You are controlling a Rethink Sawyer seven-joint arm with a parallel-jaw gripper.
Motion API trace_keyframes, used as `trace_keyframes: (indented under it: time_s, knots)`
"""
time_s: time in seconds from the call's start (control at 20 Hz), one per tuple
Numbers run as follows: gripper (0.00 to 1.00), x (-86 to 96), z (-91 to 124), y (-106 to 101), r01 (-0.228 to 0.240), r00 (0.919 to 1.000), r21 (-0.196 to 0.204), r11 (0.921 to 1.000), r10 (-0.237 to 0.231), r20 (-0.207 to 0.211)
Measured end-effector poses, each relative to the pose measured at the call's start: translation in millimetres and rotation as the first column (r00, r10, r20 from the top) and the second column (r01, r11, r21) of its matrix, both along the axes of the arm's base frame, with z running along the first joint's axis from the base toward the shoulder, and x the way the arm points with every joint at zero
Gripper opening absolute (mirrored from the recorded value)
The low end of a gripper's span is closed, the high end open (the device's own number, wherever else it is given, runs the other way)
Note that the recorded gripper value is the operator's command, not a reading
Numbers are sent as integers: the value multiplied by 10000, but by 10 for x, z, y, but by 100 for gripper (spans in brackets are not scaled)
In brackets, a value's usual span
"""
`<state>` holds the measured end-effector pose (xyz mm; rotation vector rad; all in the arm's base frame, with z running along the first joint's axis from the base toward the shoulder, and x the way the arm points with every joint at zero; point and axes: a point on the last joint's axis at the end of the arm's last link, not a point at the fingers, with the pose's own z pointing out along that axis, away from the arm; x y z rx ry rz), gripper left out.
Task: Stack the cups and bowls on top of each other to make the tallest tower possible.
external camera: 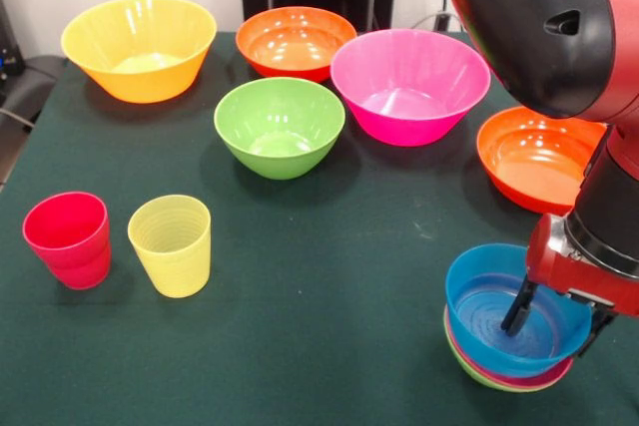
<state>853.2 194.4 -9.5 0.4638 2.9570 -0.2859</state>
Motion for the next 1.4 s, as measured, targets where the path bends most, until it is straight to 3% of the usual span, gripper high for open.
trace_keyframes:
  time_s: [0.15,0.35,0.5,0.6,1.4]
  knots:
    - [100,27,2,5,-35,9998,52,10000,34,193]
    - [100,109,12,26,-134,9969,235,9996,116,778]
    - [100,179,5,57,-226,9907,476,9986,160,1351]
    - [100,192,-9,71,-231,9888,600,9979,140,1487]
    - [100,194,-5,48,-94,9898,783,9969,-18,1421]
